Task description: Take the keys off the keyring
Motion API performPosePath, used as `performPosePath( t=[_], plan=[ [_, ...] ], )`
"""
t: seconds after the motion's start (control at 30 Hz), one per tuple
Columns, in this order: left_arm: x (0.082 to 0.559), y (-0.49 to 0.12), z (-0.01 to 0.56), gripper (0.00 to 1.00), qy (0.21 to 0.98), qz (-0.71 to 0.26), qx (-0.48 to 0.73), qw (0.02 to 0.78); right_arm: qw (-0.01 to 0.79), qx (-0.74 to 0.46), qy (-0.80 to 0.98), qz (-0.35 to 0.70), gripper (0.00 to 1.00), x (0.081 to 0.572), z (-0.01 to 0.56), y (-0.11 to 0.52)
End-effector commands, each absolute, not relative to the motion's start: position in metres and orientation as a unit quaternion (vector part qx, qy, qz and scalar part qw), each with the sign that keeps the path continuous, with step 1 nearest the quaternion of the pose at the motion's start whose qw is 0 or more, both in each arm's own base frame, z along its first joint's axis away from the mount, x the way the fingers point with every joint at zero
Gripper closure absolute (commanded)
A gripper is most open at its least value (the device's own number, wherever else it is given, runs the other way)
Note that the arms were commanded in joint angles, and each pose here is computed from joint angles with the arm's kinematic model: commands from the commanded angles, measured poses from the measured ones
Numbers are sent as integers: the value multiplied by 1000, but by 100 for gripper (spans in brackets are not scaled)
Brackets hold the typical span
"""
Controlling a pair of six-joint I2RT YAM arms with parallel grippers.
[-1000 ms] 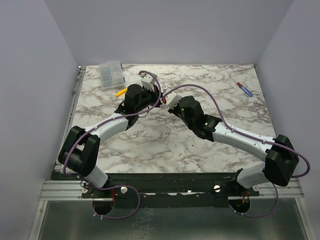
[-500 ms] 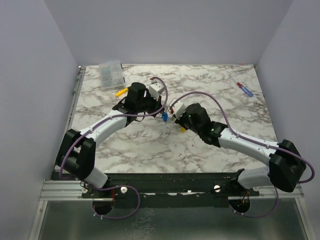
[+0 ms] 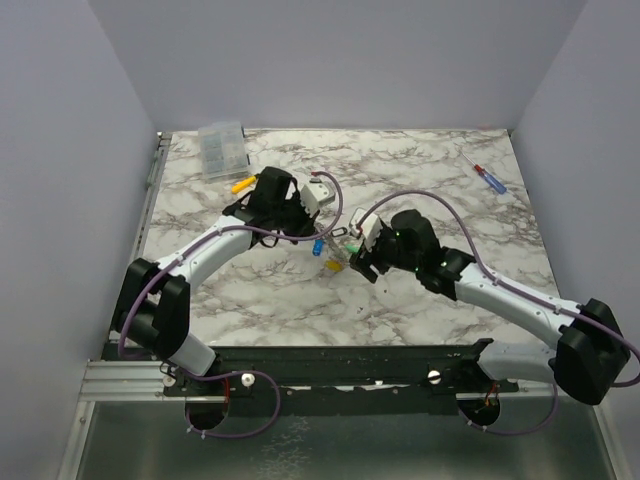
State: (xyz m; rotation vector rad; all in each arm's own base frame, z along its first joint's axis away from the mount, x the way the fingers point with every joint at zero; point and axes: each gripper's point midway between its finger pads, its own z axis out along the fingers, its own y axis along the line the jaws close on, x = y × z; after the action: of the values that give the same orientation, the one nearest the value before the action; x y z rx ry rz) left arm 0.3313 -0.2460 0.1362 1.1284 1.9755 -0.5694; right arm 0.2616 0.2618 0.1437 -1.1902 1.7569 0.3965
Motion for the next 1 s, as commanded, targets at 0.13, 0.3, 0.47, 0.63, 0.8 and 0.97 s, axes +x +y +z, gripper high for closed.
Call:
performPosePath(
  t=[0.13, 0.3, 0.47, 0.63, 0.8, 0.97],
  plan=[
    [320, -211, 154, 100, 688, -93, 621, 363, 459, -472, 697, 284, 25, 253, 200, 262],
    [311, -215, 175, 100, 599, -46, 702, 381, 444, -454, 691, 345, 27, 264, 213, 256],
    [294, -220, 181, 100, 496, -3, 774, 393, 458, -450, 671, 370, 33, 277, 219, 255],
    [288, -234, 195, 100, 454, 10, 789, 414, 455, -454, 650, 405, 39, 272, 212, 264],
    [284, -252, 205, 100, 501, -24, 765, 405, 463, -446, 651, 404, 46, 275, 216, 268],
    [272, -261, 204, 100, 508, -63, 764, 393, 458, -442, 645, 422, 48, 270, 218, 271]
  ],
)
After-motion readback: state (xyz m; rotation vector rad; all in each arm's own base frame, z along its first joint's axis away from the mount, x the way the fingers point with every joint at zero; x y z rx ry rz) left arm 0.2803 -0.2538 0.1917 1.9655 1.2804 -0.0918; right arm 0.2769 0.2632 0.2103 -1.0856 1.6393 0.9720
